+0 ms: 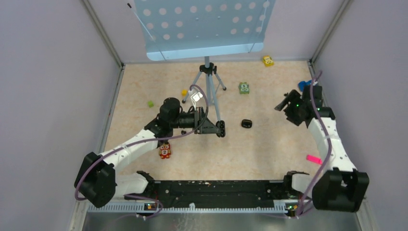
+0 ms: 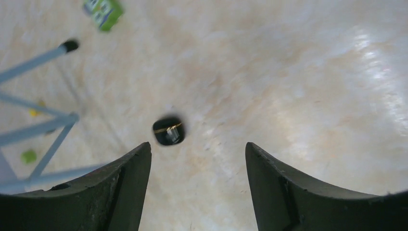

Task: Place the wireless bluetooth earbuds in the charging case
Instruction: Pick up the left earbud from the corner of the board.

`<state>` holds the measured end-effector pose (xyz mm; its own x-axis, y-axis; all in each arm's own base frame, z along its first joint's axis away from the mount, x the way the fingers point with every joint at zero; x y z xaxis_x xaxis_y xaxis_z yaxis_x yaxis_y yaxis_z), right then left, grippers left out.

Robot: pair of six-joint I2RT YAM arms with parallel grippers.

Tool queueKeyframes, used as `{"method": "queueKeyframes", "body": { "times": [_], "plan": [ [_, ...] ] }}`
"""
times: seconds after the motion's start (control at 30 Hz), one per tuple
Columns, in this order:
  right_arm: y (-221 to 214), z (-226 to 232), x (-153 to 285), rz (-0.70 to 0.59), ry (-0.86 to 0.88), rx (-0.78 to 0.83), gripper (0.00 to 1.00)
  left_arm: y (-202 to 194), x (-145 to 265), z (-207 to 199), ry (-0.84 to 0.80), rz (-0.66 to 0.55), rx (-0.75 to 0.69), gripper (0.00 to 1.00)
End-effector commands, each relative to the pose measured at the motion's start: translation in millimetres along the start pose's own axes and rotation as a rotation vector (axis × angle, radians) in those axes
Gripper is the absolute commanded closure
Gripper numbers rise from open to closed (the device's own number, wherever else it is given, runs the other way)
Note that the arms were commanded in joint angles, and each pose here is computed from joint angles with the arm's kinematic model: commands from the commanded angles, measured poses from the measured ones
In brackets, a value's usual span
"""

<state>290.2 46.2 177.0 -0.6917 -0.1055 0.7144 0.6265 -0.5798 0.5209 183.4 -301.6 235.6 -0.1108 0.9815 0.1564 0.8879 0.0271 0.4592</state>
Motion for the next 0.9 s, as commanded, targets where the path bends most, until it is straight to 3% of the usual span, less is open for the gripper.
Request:
{"method": "queueKeyframes", "body": {
  "times": [0.0,0.17,0.33,0.53,0.87],
  "plan": [
    [54.0,-36.5,-15.9,-0.067,-0.120,-0.075,0.31,2.5,6.0,-10.4,-0.020,-0.006,-0.099,1.00],
    [110.4,-59.8,-51.3,-0.116,-0.331,-0.005,0.38,-2.1,8.0,-13.8,-0.046,0.011,-0.117,1.00],
    [142.0,-75.5,-81.8,-0.117,-0.463,0.051,0.38,-1.6,10.7,-16.3,-0.033,0.019,-0.158,1.00],
    [147.5,-80.8,-124.5,-0.045,-0.464,0.114,0.46,-2.1,13.6,-16.7,-0.019,0.018,-0.189,1.00],
    [126.4,-94.6,-176.5,0.087,-0.432,0.183,0.49,-5.6,18.3,-19.8,-0.020,0.030,-0.226,1.00]
  ]
}}
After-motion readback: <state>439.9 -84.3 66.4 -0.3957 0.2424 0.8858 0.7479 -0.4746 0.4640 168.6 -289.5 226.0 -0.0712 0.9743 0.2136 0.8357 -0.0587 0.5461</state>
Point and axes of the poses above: each gripper's point midway between its finger pads, its own x axis back along the fingers, its own z axis along the line the jaws close on, y = z × x, the point moved 1 cm from there along x, back along the fingers, and after that the axes turned 1 degree about x, right-handed, at the moved point
